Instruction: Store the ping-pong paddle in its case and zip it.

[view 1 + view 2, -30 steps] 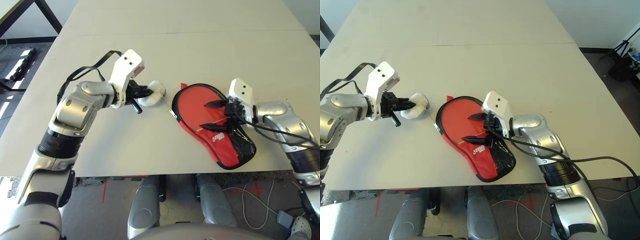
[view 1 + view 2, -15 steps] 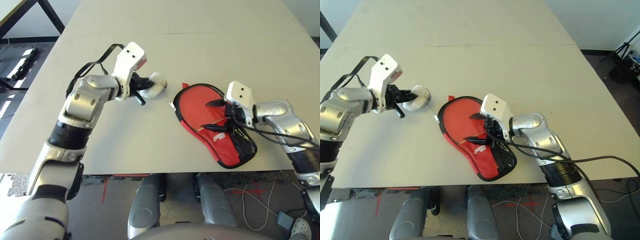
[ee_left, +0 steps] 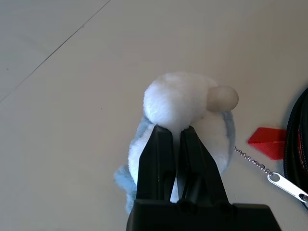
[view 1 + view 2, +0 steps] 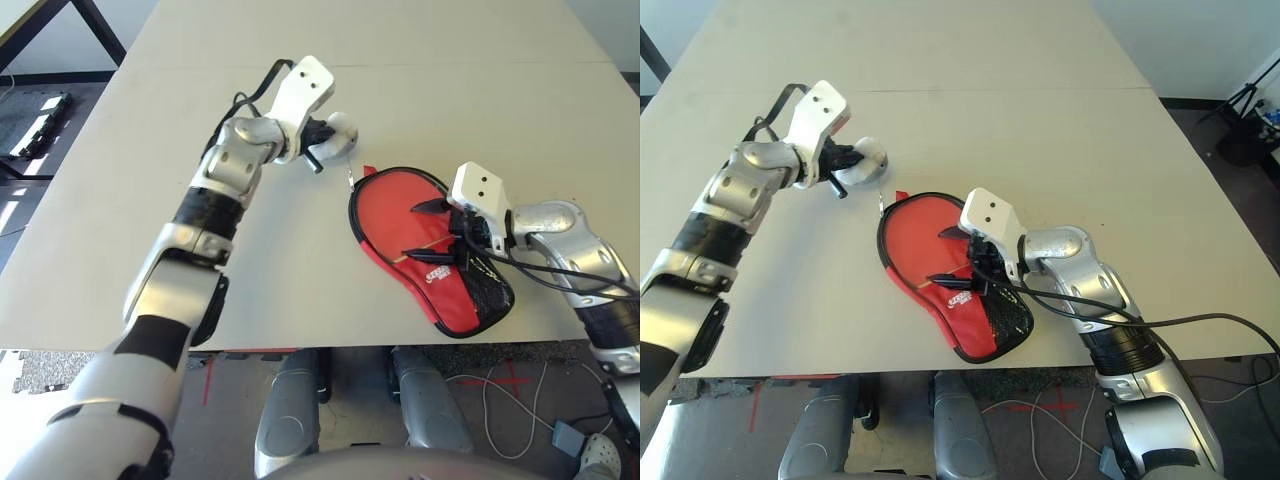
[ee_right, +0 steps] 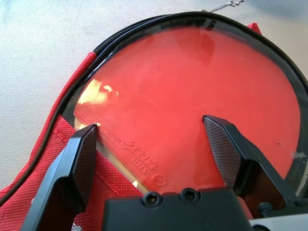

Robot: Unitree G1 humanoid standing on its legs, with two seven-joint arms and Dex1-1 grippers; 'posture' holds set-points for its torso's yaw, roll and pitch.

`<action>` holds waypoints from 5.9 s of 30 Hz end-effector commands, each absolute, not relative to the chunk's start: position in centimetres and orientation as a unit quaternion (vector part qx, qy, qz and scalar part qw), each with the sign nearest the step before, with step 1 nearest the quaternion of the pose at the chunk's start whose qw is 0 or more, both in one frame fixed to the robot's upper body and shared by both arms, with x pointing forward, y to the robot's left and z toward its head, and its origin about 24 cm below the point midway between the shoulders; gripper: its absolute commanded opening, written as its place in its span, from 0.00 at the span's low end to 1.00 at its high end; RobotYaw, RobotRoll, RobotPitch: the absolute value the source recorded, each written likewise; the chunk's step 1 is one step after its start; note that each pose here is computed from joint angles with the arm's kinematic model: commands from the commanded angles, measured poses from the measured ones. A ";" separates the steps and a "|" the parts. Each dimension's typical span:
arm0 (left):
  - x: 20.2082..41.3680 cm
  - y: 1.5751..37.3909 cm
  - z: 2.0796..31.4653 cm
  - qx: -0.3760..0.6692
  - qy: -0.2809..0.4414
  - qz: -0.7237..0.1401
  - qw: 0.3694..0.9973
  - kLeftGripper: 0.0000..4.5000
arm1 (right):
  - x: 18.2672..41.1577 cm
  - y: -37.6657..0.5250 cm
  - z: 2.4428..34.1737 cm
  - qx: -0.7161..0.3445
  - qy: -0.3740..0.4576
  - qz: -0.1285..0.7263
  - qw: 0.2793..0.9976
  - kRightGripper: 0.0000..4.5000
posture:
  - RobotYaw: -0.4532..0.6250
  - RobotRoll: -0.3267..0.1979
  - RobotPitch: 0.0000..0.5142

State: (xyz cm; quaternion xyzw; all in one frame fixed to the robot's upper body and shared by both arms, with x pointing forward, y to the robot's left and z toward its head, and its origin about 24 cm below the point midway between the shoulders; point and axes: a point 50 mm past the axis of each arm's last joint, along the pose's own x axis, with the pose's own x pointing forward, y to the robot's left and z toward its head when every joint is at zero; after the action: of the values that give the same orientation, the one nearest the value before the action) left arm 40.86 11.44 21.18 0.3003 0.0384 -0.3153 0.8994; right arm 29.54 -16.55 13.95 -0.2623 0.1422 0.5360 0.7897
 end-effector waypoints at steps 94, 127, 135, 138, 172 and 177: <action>30.0 8.5 12.6 0.237 0.179 -0.523 0.799 0.99 | 28.9 -19.0 15.2 -0.214 0.203 0.564 0.772 1.00 | 0.45 0.62 0.56; 30.2 8.6 12.4 0.239 0.183 -0.525 0.796 0.99 | 35.5 -24.2 23.8 -0.257 0.089 0.575 0.772 1.00 | 0.44 0.62 0.56; 30.2 8.6 12.4 0.239 0.184 -0.523 0.797 0.99 | 36.7 -21.9 22.8 -0.254 0.109 0.610 0.742 1.00 | 0.46 0.62 0.56; 30.1 8.6 12.4 0.238 0.183 -0.522 0.798 0.99 | 36.8 -21.1 22.0 -0.251 0.126 0.620 0.732 1.00 | 0.46 0.62 0.55; 29.8 8.4 12.2 0.236 0.198 -0.531 0.789 1.00 | 37.9 -25.9 20.9 -0.323 0.156 0.415 0.836 0.07 | 0.45 0.62 0.55; 29.9 8.2 12.2 0.236 0.197 -0.534 0.788 1.00 | 37.3 -27.8 21.0 -0.324 0.177 0.389 0.844 0.07 | 0.44 0.62 0.55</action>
State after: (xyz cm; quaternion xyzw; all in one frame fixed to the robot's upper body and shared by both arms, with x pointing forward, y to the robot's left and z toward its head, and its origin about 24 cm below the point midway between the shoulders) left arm 30.12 7.88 14.41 0.2386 0.1431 -0.5366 0.7966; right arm 37.74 -26.51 21.27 -0.3275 0.1593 0.4070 0.8377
